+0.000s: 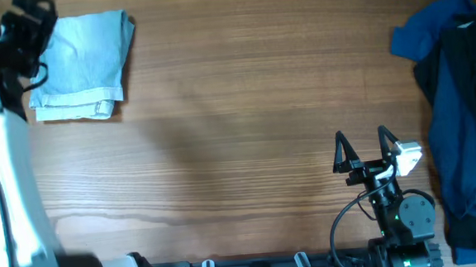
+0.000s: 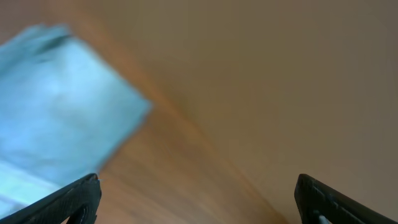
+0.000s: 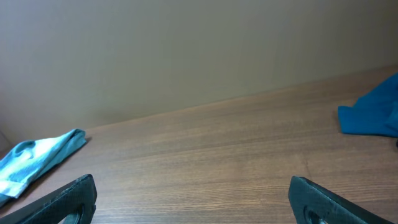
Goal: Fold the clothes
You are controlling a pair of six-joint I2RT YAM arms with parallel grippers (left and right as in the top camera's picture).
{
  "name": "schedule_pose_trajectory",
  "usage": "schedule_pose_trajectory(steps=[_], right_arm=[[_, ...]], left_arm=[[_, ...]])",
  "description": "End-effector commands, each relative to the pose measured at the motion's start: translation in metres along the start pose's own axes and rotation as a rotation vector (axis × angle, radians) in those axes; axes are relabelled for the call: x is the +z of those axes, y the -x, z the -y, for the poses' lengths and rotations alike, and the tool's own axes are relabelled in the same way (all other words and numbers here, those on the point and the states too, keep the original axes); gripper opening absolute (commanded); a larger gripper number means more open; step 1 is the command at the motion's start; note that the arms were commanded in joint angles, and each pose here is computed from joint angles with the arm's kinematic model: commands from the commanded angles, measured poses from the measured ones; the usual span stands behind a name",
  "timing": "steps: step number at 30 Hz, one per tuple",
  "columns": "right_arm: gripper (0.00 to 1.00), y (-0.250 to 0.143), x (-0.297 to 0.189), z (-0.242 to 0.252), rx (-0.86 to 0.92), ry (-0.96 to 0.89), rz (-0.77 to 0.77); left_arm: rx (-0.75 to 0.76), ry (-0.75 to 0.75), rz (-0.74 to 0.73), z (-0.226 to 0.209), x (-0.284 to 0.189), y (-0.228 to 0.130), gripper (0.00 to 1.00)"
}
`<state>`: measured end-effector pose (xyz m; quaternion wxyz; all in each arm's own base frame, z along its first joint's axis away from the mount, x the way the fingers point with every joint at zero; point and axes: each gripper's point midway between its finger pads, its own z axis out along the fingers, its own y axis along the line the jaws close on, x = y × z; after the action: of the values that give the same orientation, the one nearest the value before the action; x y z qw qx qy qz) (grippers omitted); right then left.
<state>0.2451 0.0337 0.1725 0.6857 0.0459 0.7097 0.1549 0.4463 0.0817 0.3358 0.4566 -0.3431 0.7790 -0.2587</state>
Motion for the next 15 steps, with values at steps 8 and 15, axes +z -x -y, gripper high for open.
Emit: schedule_pose_trajectory(steps=[8,15], right_arm=[[1.00,0.004,-0.001,0.004,-0.014,-0.021,0.020],[1.00,0.004,-0.001,0.004,-0.015,-0.021,0.020]], left_arm=[[0.261,-0.309,-0.063,0.139,-0.099,-0.093,1.00],[0.282,-0.206,-0.143,0.118,-0.129,-0.132,1.00]])
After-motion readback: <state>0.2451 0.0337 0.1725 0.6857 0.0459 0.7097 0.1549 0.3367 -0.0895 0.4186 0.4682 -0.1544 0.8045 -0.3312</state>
